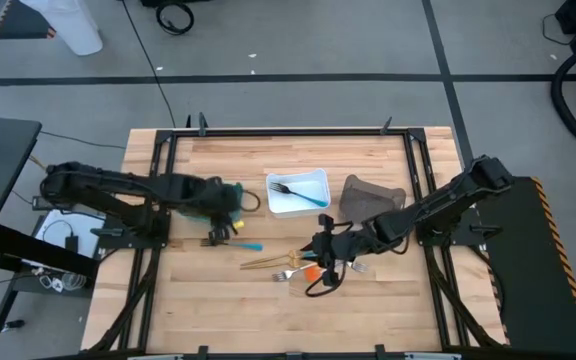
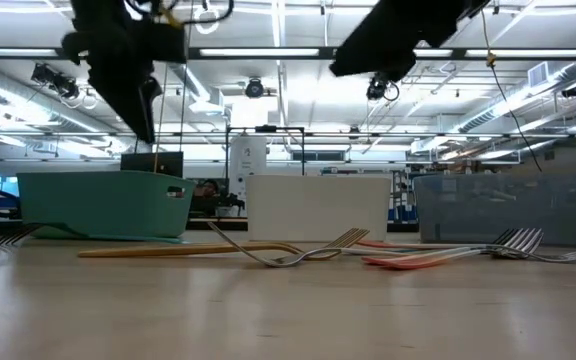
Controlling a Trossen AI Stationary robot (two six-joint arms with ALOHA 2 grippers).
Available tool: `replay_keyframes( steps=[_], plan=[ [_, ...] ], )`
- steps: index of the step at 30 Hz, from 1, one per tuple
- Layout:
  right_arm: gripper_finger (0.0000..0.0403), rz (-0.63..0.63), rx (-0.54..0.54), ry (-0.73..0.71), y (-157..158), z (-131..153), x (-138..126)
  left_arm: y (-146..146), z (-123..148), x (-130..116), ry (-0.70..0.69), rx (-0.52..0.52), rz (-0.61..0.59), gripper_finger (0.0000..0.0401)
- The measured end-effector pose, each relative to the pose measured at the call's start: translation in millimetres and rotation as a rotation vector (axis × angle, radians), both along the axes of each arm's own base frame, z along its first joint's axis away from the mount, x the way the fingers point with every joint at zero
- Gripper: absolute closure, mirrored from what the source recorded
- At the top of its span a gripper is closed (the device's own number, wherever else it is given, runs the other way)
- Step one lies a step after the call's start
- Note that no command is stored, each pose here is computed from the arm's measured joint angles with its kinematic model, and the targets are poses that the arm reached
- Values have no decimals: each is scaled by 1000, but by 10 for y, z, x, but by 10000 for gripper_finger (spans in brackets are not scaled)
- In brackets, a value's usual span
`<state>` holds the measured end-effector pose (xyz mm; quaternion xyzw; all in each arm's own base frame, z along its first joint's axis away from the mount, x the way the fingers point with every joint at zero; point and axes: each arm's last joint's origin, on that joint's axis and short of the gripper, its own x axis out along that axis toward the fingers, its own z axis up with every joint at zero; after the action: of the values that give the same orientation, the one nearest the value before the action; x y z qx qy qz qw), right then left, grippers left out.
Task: Sort silverware by color (type)
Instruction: Put the orange fork into the black bin
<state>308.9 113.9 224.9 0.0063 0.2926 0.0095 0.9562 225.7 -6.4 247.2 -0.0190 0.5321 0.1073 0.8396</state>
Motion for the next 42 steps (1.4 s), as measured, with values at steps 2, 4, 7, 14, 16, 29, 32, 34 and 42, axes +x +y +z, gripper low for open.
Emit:
replay_keyframes(
  steps=[2, 4, 7, 14, 16, 29, 32, 34, 42],
  plan=[
    [299, -11, -11, 35, 13, -112, 36, -110, 17, 32, -47, -18, -18, 257],
    [299, -15, -16, 55, 32, -237, 94, -210, 33, 52, -86, -39, -28, 257],
    [299, -15, -26, 83, 61, -384, 167, -340, 37, 89, -143, -54, -28, 257],
    [298, -28, -20, 110, 124, -501, 415, -597, -18, 133, -194, 12, -52, 257],
    [296, -28, -21, 117, 151, -543, 482, -663, -55, 175, -202, 11, -65, 257],
    [263, -58, -24, 202, 75, -633, 775, -1040, -298, 177, -227, 122, -179, 257],
    [255, -77, -19, 206, 4, -635, 795, -1070, -410, 153, -261, 124, -209, 257],
    [251, -86, -3, 215, -43, -638, 803, -1068, -480, 141, -284, 116, -207, 257],
    [245, -133, 103, 412, -185, -743, 702, -1077, -639, 83, -317, 101, -212, 257]
  ],
)
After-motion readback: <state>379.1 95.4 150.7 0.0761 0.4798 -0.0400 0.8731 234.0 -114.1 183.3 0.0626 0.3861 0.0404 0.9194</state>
